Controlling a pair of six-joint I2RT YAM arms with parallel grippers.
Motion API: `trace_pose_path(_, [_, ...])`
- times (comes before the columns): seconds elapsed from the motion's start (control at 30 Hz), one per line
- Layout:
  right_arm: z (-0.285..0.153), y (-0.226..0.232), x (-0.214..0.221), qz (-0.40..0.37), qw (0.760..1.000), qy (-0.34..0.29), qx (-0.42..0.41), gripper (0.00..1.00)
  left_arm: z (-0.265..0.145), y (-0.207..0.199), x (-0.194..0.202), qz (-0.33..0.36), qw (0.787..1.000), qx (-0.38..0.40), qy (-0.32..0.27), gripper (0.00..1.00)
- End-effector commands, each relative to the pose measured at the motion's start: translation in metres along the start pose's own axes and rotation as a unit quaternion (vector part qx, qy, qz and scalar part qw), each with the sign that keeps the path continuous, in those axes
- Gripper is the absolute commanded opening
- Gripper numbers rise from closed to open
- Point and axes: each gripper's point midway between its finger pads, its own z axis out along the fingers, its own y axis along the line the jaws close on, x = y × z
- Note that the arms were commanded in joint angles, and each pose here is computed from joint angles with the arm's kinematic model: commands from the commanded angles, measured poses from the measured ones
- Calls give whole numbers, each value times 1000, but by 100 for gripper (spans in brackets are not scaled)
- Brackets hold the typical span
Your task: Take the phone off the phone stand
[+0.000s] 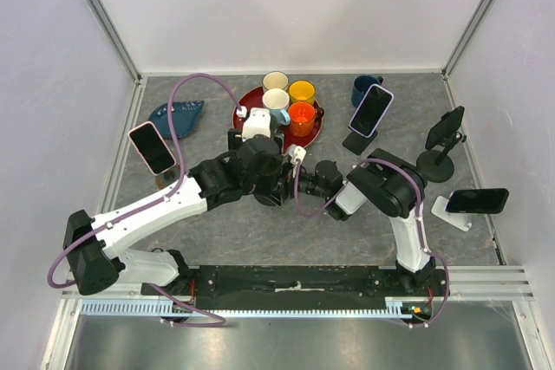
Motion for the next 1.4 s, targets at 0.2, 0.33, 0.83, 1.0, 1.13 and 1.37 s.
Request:
trace_pose_path(0.2, [12,14,-73,-75,982,-170,-35,70,-5,-22,-7,-32,998,60,-11,47])
trace_pose_path(0.33, [8,14,-67,-72,984,-163,-29,48,-6,-23,-5,-33,997,65,-10,41])
trace_pose_path(0.83, [4,8,-22,-56,992,-115,-21,0,-20,-36,-13,16,991,134,-20,4])
trace_pose_path(1.0, [4,5,-10,-53,993,-103,-19,0,-28,-46,-7,54,978,201,-5,2])
trace_pose_path(1.13, [5,5,-5,-51,994,-99,-20,0,-35,-42,-3,48,968,248,3,2])
trace_pose_path(1.37, [6,5,-5,-51,994,-98,-23,0,-48,-35,4,38,944,327,16,2])
